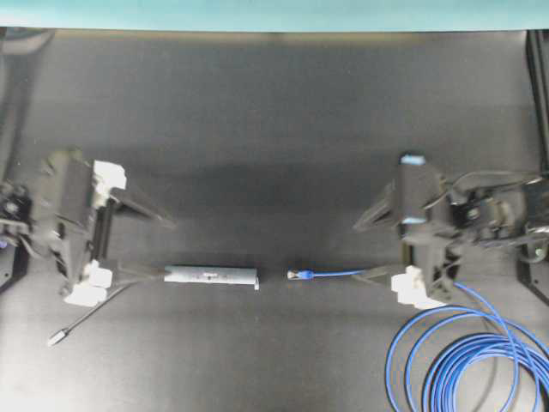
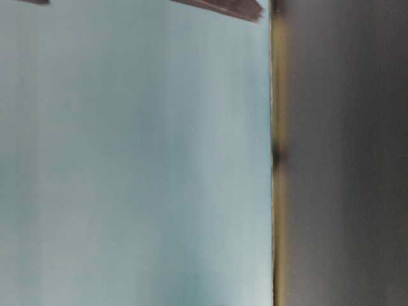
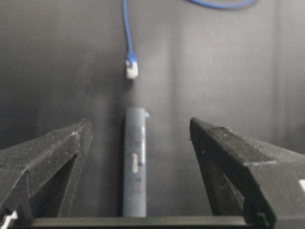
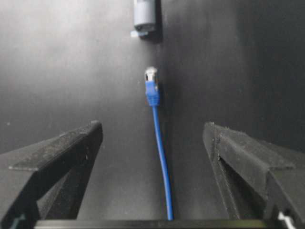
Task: Insert the LAN cable into the hub.
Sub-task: 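Grasp the grey Anker hub with left gripper, blue plug with right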
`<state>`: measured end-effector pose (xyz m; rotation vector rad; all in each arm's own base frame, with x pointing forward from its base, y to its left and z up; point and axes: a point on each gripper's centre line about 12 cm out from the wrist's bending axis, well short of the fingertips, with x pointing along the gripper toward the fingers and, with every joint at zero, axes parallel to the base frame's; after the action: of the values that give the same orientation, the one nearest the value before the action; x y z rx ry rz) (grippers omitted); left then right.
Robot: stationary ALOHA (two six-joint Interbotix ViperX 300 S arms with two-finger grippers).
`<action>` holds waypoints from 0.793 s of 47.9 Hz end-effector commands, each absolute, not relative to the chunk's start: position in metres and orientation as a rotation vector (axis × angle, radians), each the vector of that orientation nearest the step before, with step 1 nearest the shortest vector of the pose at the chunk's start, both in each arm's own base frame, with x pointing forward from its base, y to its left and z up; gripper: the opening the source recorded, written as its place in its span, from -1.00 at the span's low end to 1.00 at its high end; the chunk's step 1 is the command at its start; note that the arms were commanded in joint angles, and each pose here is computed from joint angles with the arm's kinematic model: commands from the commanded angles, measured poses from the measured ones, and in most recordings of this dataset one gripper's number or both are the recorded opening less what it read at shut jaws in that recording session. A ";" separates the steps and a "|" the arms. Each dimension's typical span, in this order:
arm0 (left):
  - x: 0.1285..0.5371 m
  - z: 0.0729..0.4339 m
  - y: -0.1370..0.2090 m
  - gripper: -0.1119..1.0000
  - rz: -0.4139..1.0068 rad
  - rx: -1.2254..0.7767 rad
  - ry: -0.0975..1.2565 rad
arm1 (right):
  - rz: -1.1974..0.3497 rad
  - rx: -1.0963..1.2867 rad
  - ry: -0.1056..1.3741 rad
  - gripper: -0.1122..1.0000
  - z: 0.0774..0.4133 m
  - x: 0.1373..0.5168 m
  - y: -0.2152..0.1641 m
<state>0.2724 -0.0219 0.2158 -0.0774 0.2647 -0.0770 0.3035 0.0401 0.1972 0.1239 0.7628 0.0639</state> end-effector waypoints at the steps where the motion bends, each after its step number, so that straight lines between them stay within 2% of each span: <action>1: 0.277 0.206 -0.022 0.64 -0.080 -0.080 0.245 | 0.071 0.121 0.746 0.68 0.195 0.311 0.043; 24: 0.297 0.126 -0.028 0.64 -0.098 -0.149 0.236 | 0.061 0.152 0.729 0.68 0.189 0.318 0.044; 38: 0.314 0.093 -0.031 0.63 -0.107 -0.162 0.197 | 0.041 0.215 0.721 0.68 0.191 0.319 0.045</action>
<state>0.3072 -0.0294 0.0958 -0.1599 0.2183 -0.1003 0.3145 0.0420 0.1855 0.2028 0.7427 0.0345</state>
